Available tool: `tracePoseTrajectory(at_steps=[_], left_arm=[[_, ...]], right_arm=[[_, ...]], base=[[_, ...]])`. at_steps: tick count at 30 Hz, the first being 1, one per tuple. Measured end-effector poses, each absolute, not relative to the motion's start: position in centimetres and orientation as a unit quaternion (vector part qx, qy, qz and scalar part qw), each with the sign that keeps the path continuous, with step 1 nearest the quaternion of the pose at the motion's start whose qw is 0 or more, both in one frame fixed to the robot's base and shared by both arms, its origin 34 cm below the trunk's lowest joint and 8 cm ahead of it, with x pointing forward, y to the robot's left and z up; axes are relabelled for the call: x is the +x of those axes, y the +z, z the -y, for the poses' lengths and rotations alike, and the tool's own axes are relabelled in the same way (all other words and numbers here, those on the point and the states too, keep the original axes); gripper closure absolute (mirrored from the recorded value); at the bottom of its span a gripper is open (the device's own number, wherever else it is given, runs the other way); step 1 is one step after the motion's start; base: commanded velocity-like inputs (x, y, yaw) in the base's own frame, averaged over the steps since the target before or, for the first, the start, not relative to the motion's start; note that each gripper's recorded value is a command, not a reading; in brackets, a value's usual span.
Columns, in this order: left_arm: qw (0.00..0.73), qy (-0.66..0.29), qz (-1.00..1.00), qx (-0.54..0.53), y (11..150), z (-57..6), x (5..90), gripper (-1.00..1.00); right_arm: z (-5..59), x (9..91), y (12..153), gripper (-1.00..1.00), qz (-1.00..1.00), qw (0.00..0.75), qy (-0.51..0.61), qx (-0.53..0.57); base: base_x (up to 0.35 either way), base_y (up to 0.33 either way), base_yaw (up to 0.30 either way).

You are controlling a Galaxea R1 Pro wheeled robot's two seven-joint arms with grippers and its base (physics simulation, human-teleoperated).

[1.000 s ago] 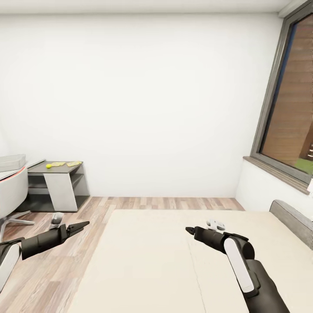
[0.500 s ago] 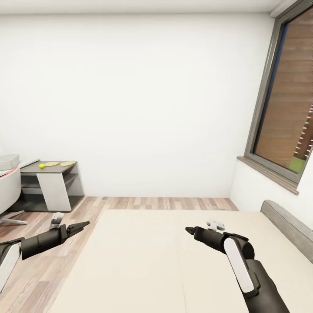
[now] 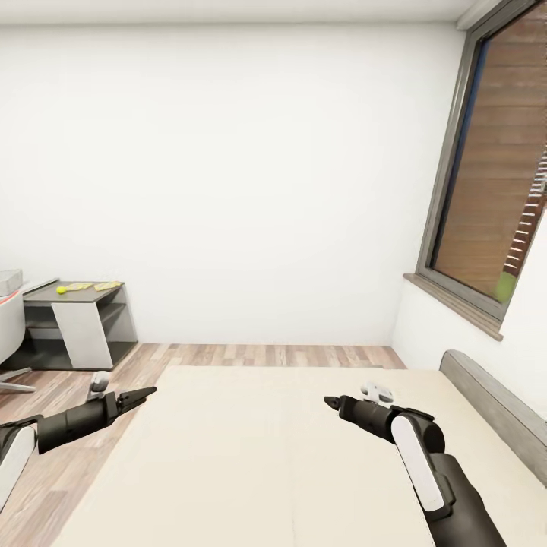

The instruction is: Put all the toys in the child's room - the three board games (two on the bed and one on the table), the two jigsaw puzzles on the table, and the tennis ball on the table - inside the toy box on the table in the child's room.

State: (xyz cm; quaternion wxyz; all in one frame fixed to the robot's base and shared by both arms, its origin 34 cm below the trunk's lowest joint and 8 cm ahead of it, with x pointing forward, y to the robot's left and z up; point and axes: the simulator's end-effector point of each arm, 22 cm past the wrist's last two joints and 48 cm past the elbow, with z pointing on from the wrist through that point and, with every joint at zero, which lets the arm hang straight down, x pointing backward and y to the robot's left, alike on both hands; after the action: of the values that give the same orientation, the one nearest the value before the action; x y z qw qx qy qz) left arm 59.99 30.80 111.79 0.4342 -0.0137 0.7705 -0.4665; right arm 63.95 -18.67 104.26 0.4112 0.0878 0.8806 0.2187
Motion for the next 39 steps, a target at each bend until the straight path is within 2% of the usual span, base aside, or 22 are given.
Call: tracePoseTrajectory(at_steps=[9, 39], left_arm=[[0.433, -0.466, -0.772, -0.015, 111.6, -30.8, 60.1, -1.0], [0.414, -0.466, -0.782, -0.026, 109.2, -30.9, 60.6, -1.0]], right_arm=[[18.7, 63.9, 103.8, -1.0, -0.883, 0.406, 0.219, 0.09], [18.6, 64.0, 101.2, -1.0, -0.893, 0.382, 0.217, 0.096]], base=[[0.0, -0.151, 0.0], [0.0, -0.005, 0.0]])
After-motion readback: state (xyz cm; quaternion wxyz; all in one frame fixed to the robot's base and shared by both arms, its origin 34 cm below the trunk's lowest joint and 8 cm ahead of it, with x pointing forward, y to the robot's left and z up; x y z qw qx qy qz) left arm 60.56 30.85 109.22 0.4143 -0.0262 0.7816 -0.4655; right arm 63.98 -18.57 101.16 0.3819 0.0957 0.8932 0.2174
